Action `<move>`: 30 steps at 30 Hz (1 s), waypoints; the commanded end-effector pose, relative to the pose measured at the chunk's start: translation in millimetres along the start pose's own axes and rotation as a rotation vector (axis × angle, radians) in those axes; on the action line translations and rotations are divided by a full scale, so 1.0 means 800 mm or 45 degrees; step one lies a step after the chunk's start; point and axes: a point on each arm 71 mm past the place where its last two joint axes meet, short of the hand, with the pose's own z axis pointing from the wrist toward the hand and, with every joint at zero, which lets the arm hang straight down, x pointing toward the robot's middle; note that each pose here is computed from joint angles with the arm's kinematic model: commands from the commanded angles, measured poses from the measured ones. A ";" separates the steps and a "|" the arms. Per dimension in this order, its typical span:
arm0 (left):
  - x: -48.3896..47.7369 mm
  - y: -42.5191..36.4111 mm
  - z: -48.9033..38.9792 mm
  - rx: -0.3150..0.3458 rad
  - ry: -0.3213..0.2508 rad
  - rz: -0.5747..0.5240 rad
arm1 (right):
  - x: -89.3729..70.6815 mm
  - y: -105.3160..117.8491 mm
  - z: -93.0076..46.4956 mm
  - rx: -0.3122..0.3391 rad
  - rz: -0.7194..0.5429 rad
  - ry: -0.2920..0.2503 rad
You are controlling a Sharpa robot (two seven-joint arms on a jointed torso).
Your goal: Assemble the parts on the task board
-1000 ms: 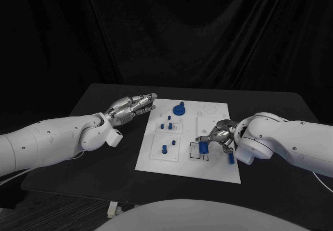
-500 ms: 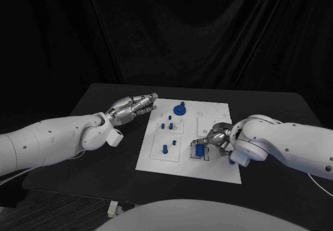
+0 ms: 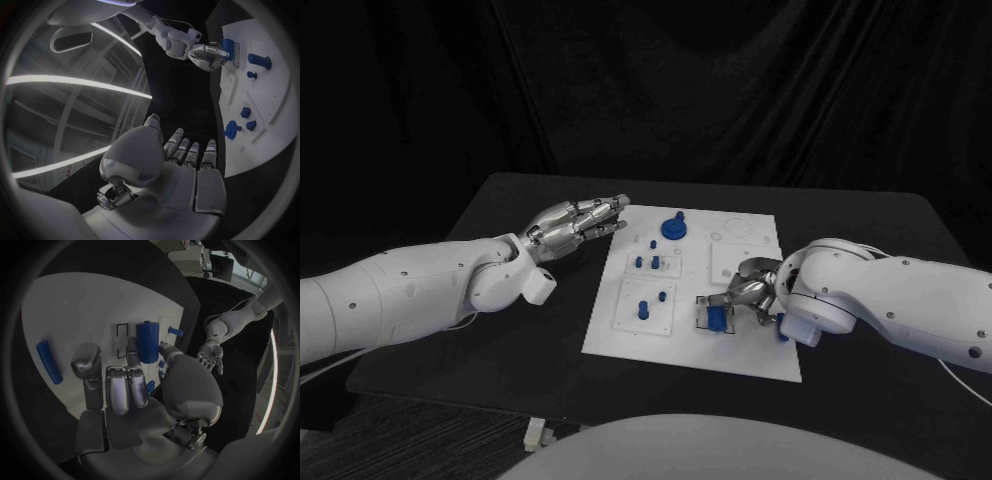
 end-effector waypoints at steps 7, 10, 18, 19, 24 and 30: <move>0.003 -0.0001 0.002 0.022 0.021 -0.026 | 0.003 -0.002 0.002 0.027 -0.075 0.024; 0.003 0.0002 0.002 0.020 0.022 -0.027 | 0.003 -0.001 0.003 0.027 -0.076 0.024; 0.003 0.0007 0.002 0.014 0.025 -0.029 | 0.003 0.000 0.004 0.027 -0.068 0.012; 0.003 0.0008 0.002 0.014 0.025 -0.030 | 0.002 -0.001 0.004 0.027 -0.065 0.008; 0.004 0.0013 0.002 0.010 0.029 -0.032 | 0.001 -0.001 0.004 0.026 -0.051 -0.010; 0.003 0.0018 0.001 0.005 0.030 -0.034 | -0.001 -0.002 0.004 0.027 -0.040 -0.025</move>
